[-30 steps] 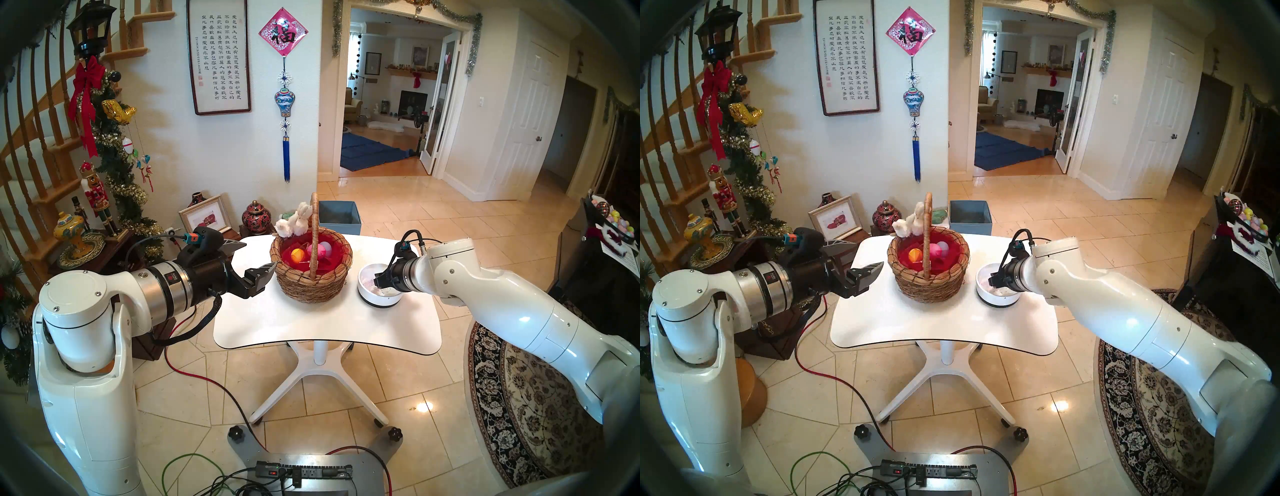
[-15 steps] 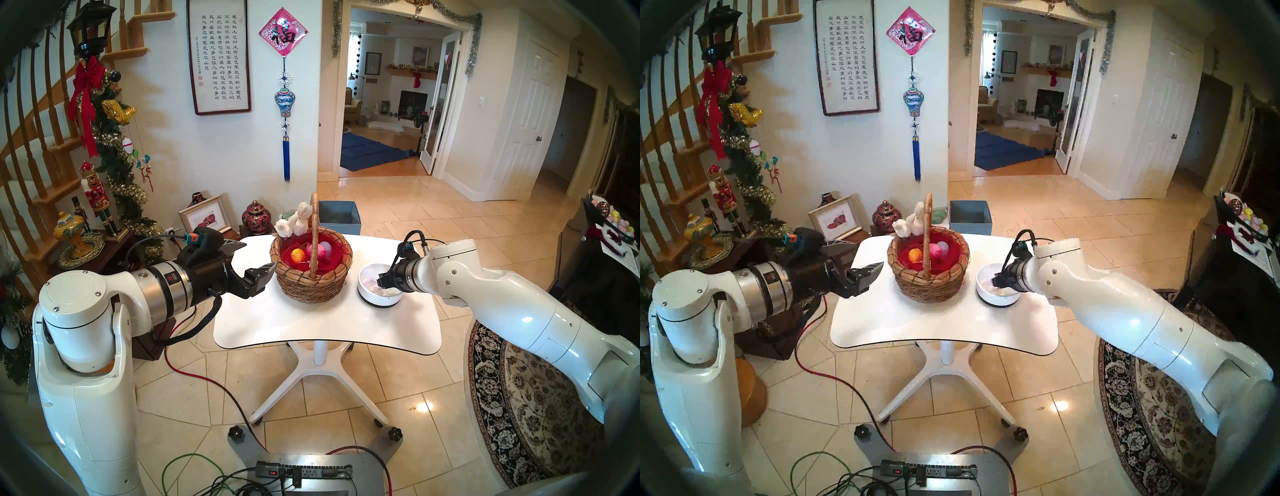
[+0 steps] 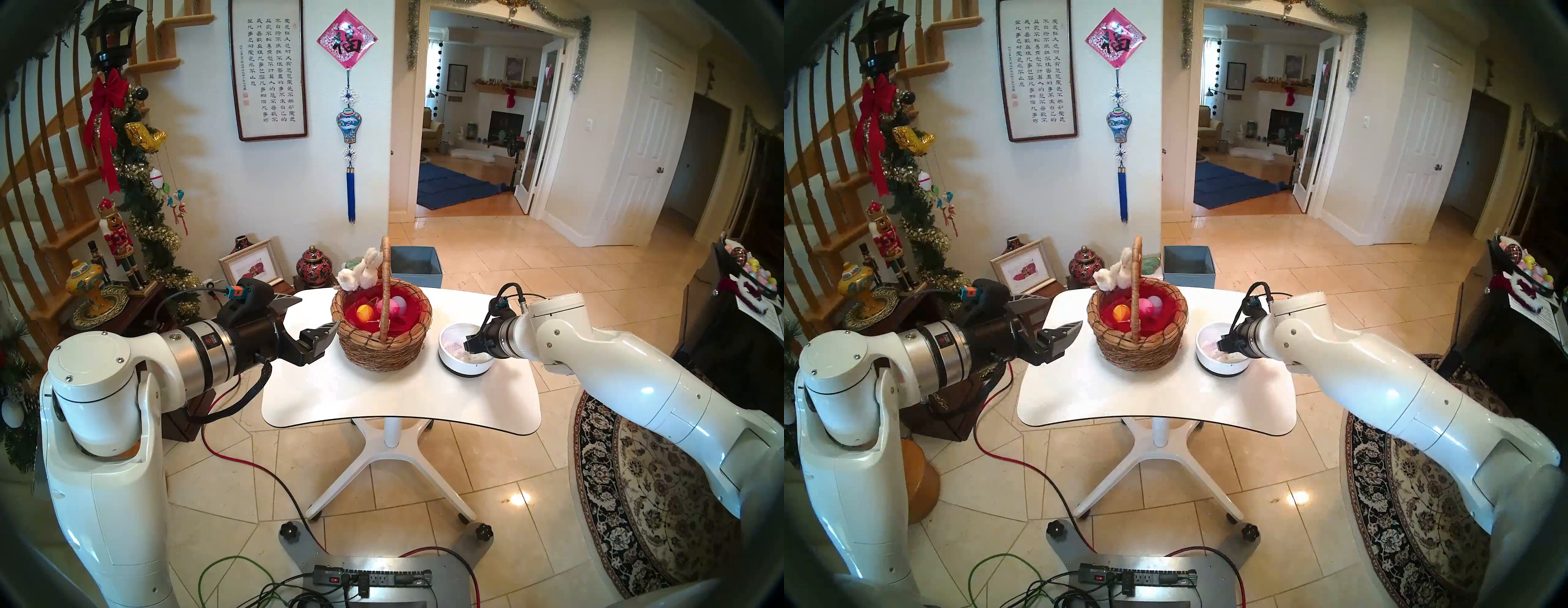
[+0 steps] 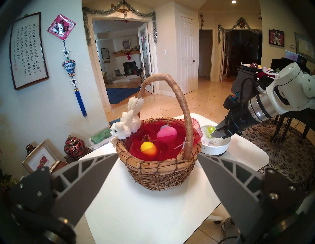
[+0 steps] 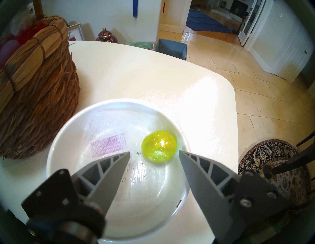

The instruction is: Put easter egg into basket

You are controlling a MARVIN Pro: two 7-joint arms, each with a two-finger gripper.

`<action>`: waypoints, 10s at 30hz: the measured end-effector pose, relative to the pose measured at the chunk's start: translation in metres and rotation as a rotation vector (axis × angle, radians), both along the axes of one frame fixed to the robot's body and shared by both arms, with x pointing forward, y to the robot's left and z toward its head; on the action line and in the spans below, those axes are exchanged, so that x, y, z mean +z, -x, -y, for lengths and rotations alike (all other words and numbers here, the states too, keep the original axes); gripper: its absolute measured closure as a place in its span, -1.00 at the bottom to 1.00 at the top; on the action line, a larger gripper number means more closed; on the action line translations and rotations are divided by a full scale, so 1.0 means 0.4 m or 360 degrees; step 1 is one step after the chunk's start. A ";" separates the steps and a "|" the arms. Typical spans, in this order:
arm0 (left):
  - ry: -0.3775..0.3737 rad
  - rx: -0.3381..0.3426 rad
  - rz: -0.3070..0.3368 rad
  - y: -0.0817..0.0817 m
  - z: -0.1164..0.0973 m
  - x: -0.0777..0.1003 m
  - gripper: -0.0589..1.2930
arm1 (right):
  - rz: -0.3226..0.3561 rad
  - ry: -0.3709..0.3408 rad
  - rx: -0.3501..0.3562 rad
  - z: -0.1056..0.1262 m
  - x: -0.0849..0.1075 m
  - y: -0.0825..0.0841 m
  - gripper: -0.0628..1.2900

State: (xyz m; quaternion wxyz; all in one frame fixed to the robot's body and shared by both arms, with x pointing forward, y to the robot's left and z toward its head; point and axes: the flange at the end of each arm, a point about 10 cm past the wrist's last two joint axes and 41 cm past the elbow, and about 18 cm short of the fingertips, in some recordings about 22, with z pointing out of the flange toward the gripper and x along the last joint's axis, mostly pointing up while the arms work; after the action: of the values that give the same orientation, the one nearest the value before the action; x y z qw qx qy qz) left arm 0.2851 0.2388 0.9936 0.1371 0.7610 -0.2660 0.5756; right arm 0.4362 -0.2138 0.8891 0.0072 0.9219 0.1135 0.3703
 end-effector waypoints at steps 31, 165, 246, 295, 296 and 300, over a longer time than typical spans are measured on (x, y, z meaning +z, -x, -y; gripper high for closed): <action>0.0000 0.0000 0.0000 0.000 0.000 0.000 -0.95 | 0.0024 -0.0025 -0.0018 -0.001 -0.008 -0.003 -0.14; 0.0000 0.0000 0.0000 0.000 0.000 0.000 -0.95 | 0.0287 -0.0037 0.0723 -0.257 0.315 -0.008 0.25; 0.0000 0.0000 0.0000 0.000 0.000 0.000 -0.95 | 0.0198 -0.0181 0.1030 -0.211 0.202 -0.115 0.25; 0.0000 0.0000 0.0000 0.000 0.000 0.000 -0.95 | 0.0209 -0.0186 0.1039 -0.212 0.198 -0.104 -0.04; 0.0000 0.0000 0.0000 0.000 0.000 0.000 -0.95 | 0.0211 -0.0185 0.1039 -0.212 0.199 -0.103 -0.04; 0.0000 0.0000 0.0000 0.000 0.000 0.000 -0.95 | 0.0215 -0.0179 0.1040 -0.209 0.204 -0.100 -0.08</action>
State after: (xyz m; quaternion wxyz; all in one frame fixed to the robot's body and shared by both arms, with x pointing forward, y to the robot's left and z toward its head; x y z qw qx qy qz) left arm 0.2851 0.2388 0.9936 0.1371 0.7611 -0.2659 0.5755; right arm 0.4760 -0.1303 0.9708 -0.1551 0.8091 0.3818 0.4191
